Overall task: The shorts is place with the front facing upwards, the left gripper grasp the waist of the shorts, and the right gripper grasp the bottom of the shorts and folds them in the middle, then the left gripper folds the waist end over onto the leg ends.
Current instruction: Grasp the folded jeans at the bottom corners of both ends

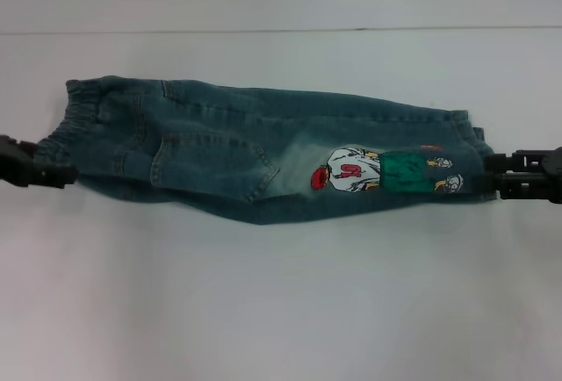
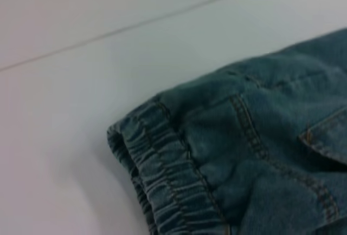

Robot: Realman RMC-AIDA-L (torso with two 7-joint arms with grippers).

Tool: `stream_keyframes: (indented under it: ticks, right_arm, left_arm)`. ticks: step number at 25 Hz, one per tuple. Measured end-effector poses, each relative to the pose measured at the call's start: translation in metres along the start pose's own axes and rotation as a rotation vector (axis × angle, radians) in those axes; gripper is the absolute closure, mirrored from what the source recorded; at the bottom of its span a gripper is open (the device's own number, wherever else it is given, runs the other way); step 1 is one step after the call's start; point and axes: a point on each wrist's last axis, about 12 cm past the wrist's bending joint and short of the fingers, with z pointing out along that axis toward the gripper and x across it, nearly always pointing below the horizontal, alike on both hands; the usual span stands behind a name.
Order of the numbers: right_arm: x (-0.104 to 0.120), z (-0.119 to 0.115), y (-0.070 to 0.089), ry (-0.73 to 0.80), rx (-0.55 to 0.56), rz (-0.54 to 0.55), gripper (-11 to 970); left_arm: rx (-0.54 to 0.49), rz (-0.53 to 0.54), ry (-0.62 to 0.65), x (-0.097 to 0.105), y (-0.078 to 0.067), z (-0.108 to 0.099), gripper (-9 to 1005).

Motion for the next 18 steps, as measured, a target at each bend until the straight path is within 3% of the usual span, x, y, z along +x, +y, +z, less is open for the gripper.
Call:
stream_keyframes:
  ticks: [5,18]
  right_arm:
    - [-0.001,0.000,0.000,-0.006,0.001,-0.004,219]
    - [0.000,0.005,0.000,-0.022,0.003,-0.009,220]
  left_arm:
    - [-0.028,0.023,0.015,-0.003,-0.004,0.009,156]
    - [-0.118,0.042,0.054,-0.001,0.004,0.017,167]
